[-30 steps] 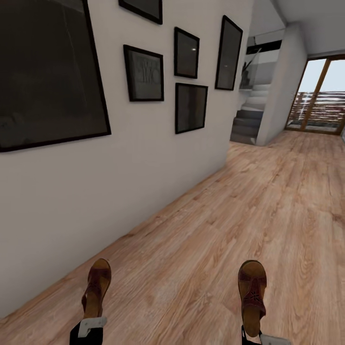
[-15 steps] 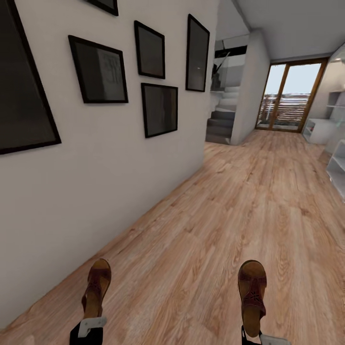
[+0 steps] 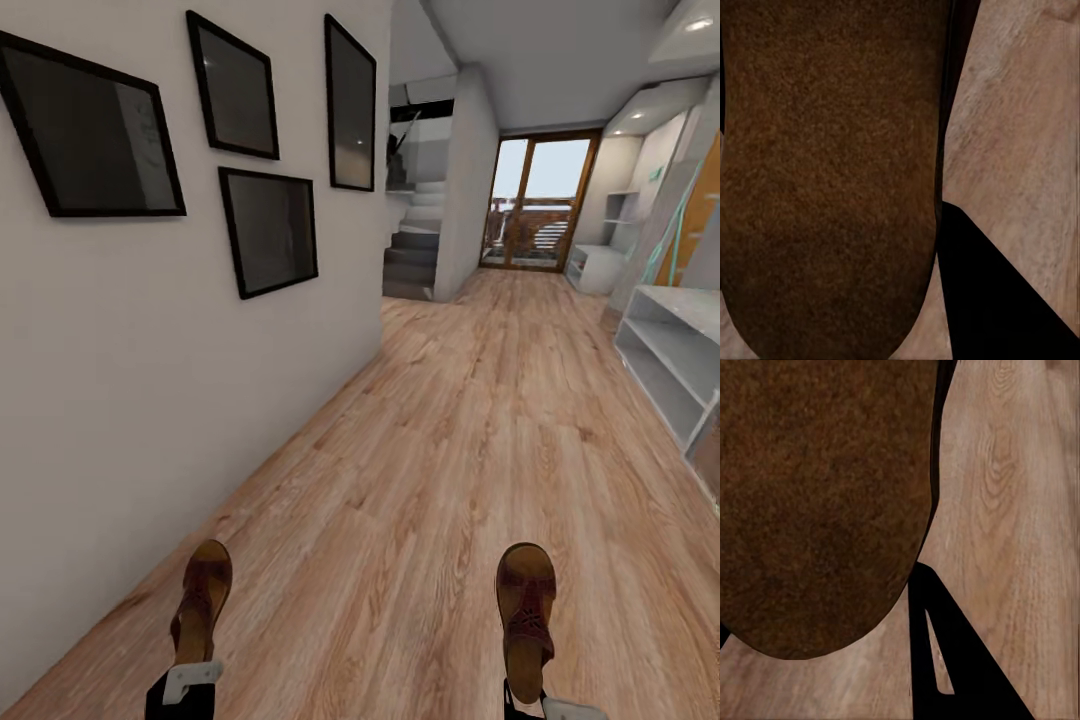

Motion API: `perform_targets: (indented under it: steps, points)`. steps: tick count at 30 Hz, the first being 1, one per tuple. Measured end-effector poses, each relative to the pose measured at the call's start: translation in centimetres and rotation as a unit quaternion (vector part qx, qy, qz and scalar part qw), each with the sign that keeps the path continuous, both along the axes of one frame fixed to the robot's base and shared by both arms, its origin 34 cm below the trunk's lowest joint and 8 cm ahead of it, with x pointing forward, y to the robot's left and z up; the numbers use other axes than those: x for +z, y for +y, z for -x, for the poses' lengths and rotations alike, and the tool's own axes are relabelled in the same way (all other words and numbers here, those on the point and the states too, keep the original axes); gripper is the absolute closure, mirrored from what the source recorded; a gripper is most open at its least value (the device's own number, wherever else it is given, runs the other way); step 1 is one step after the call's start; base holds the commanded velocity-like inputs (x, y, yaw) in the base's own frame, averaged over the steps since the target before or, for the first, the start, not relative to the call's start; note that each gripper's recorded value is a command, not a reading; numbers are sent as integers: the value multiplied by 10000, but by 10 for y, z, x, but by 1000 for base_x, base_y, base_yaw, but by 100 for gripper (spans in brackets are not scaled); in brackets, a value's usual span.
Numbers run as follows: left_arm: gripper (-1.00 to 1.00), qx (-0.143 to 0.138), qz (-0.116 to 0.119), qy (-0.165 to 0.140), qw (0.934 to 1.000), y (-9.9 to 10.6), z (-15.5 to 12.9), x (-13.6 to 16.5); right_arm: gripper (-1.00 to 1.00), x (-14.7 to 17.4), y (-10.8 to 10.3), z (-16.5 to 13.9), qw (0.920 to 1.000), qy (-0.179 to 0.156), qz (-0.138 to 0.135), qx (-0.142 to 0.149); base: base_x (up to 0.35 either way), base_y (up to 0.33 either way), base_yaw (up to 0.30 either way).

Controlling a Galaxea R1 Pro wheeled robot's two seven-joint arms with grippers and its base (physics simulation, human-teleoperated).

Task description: Pick up the two gym shoes and the two sandals from the corridor floor and place them onto the hallstand (shoe rack) in the corridor, making sure they are on the rack and not on the floor. Arrange them so the two gym shoes are next to each other and the two sandals are next to each other.

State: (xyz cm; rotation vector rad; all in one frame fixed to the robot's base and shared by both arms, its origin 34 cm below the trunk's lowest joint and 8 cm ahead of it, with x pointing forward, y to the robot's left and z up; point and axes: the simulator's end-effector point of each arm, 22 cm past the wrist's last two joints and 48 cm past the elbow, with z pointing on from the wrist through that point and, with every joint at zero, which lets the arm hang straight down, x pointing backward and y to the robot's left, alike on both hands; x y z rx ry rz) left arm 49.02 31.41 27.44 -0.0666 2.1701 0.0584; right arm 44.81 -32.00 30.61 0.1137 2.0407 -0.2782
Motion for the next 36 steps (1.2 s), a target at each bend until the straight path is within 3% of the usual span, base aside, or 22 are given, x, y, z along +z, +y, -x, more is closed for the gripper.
perform_targets:
  steps: [36]
  points:
    - [100,11,-5,-80,10000,2,-4,7,100,5,1,-2,10000,-65,-2,22,340,0,-285]
